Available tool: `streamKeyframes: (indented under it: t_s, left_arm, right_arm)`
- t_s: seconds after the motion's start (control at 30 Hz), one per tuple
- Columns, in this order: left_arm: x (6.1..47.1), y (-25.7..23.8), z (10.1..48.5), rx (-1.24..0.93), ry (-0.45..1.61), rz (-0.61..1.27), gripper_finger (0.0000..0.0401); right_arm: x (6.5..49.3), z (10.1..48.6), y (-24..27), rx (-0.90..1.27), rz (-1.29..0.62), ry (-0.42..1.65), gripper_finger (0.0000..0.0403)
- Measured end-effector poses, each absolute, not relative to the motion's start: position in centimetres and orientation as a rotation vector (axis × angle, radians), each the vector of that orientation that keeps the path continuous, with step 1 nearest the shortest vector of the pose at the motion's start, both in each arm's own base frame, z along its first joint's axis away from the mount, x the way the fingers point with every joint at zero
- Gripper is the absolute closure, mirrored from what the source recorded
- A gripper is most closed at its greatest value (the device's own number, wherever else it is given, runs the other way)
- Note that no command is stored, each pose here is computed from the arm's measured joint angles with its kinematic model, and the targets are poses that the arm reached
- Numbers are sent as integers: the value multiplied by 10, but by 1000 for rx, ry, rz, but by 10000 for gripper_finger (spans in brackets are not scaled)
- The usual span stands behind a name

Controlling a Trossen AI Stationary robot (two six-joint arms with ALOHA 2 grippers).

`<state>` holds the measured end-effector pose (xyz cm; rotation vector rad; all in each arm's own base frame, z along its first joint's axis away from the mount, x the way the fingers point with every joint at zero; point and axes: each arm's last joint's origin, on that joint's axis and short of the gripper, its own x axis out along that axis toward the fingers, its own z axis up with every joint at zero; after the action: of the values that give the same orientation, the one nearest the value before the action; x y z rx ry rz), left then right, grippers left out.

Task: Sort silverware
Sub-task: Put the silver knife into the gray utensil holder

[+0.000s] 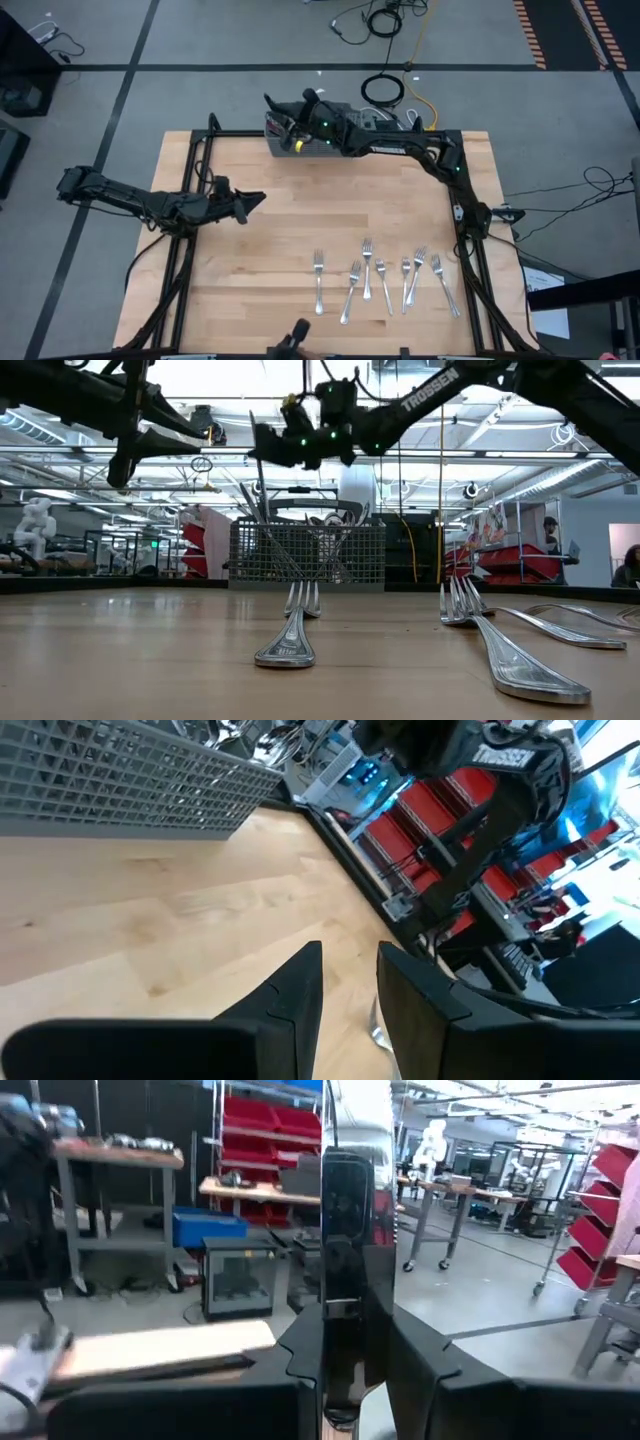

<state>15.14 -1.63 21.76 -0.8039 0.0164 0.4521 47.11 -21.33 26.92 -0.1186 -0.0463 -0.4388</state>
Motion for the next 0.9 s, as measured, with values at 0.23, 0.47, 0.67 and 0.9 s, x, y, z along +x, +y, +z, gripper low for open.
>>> streamKeyframes:
  t_s: [0.23,0.47,0.67,0.9]
  left_arm:
    - [151,-16,216,-796,31,460,296]
    - [151,-16,216,-798,28,459,296]
    - [151,-16,216,-798,28,459,296]
    - [151,-16,216,-798,27,459,296]
  right_arm:
    - [468,245,-235,-125,-472,26,354]
    - [463,238,-243,-106,-475,112,354]
    - [463,238,-244,-88,-508,113,258]
    - [457,244,-243,-60,-543,175,188]
